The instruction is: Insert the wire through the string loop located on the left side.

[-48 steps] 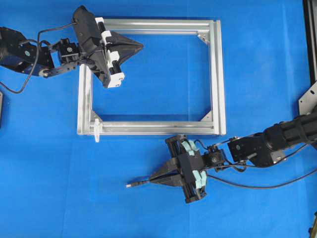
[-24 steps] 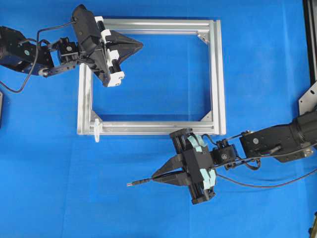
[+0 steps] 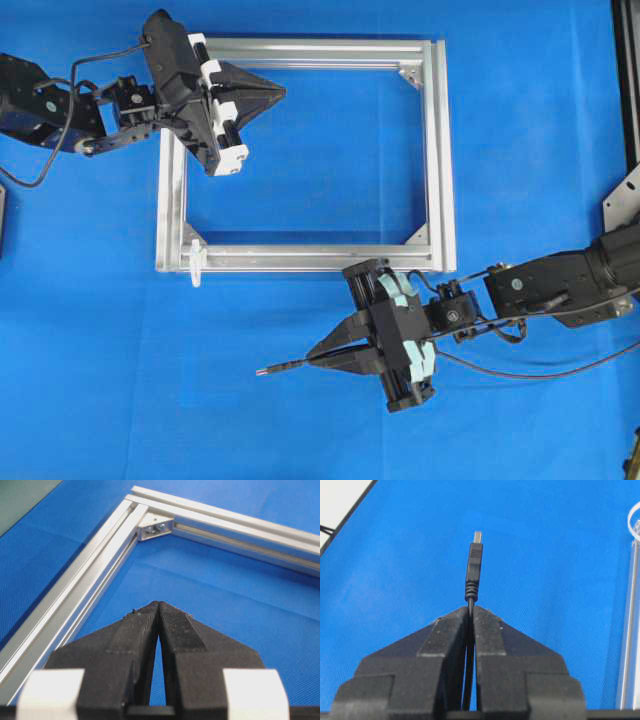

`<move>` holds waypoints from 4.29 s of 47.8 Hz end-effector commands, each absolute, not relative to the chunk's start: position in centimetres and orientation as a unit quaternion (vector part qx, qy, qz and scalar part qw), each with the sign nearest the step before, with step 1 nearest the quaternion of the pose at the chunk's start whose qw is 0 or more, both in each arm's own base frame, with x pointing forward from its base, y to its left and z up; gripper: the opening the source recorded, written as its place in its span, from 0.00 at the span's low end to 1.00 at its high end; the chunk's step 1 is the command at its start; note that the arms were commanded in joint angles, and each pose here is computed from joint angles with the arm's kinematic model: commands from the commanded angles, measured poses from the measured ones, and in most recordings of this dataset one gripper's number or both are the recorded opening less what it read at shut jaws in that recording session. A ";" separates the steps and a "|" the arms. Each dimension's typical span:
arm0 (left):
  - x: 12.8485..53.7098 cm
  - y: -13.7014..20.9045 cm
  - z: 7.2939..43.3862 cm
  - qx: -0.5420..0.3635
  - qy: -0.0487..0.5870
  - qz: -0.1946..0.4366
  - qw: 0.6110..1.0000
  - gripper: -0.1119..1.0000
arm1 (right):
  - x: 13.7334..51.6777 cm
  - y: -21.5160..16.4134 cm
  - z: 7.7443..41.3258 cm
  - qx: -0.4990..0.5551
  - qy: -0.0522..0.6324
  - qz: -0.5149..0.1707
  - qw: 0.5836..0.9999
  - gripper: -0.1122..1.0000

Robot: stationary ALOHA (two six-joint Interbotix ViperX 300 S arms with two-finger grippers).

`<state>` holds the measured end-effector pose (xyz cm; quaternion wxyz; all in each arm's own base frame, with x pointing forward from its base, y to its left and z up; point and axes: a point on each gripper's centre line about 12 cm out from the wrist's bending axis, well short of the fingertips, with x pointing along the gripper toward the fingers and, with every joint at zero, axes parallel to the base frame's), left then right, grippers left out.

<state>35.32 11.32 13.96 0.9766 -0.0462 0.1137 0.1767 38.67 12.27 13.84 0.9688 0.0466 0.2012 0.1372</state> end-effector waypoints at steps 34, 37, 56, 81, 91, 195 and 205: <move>35.5 11.4 15.4 -0.044 0.093 0.176 0.979 0.10 | 39.0 12.4 15.9 0.051 0.174 0.141 0.973 0.01; 35.5 11.4 15.4 -0.043 0.093 0.176 0.979 0.10 | 39.0 12.4 15.9 0.051 0.174 0.141 0.973 0.01; 35.4 11.4 15.3 -0.044 0.094 0.177 0.979 0.10 | 39.0 12.4 15.9 0.051 0.174 0.141 0.973 0.01; 35.5 11.4 15.4 -0.044 0.093 0.176 0.979 0.10 | 39.3 11.2 15.8 0.052 0.173 0.125 0.975 0.01; 35.4 11.3 15.3 -0.044 0.094 0.176 0.979 0.10 | 39.8 8.3 15.5 0.056 0.177 0.090 0.979 0.01; 35.3 11.4 15.4 -0.041 0.094 0.176 0.979 0.10 | 44.3 2.9 13.9 0.058 0.173 0.022 0.983 0.01; 35.3 11.3 15.4 -0.041 0.094 0.176 0.979 0.10 | 44.3 2.9 13.9 0.058 0.173 0.022 0.983 0.01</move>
